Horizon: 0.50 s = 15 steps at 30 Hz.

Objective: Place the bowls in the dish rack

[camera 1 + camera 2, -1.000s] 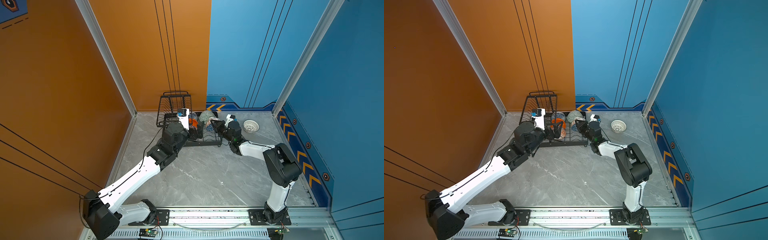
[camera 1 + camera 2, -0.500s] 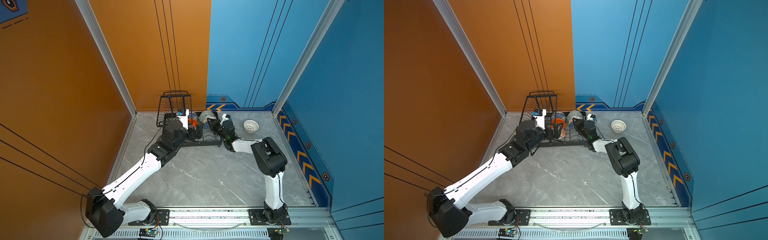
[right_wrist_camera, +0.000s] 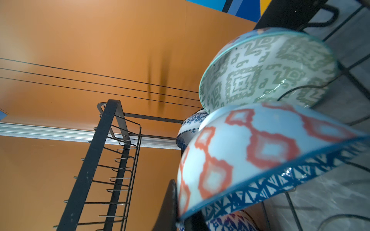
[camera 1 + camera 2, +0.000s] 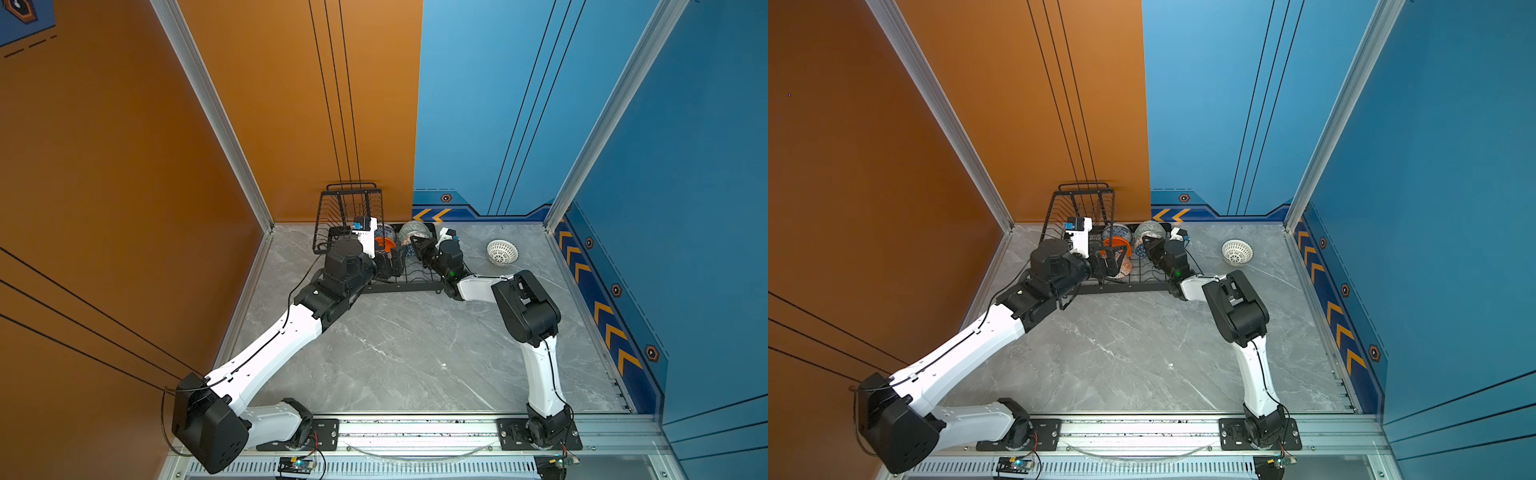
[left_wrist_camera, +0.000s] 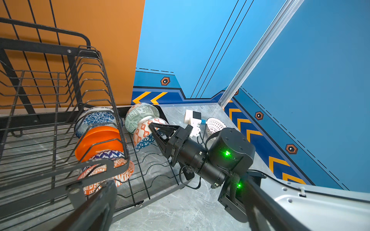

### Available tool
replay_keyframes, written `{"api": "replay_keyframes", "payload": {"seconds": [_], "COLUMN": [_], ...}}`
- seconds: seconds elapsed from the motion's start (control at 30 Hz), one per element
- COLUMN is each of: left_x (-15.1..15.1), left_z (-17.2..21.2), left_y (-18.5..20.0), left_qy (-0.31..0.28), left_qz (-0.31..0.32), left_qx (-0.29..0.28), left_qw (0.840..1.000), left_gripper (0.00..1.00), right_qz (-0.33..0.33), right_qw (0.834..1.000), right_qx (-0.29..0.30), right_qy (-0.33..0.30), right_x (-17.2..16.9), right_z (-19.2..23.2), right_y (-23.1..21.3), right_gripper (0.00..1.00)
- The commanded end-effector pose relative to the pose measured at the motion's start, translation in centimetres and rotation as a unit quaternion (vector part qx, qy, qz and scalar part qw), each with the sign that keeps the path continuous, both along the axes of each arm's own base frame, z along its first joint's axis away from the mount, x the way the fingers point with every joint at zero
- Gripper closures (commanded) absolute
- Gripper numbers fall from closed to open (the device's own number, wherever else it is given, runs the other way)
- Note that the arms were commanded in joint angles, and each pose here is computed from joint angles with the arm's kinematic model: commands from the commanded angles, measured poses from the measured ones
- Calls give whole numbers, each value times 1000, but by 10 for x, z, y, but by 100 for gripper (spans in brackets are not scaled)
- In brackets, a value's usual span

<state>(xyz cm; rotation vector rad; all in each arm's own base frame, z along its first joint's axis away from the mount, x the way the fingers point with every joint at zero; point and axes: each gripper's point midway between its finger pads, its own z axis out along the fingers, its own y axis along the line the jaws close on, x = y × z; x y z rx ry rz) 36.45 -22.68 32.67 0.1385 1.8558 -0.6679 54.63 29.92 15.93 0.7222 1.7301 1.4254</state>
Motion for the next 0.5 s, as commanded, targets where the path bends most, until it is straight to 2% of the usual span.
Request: {"api": "replay_keyframes", "payload": {"seconds": [0.0, 0.37, 0.47], "left_x": [2, 3, 3], "left_z": [8, 9, 10], "left_y": [-2, 1, 1], "left_qy": [-6, -6, -6], "left_qz": [-9, -5, -7], "left_qx": [-18, -22, -24], "left_qw": [1000, 1000, 1000], "left_gripper": [2, 2, 2], "right_qz": [-17, -24, -8], "right_qw": [998, 997, 997], "right_qx": [9, 16, 10], "right_qy": [-54, -69, -75], "right_x": [9, 14, 15], "right_z": [31, 22, 24], "right_y": [-1, 1, 9], "right_gripper": [100, 100, 100]}}
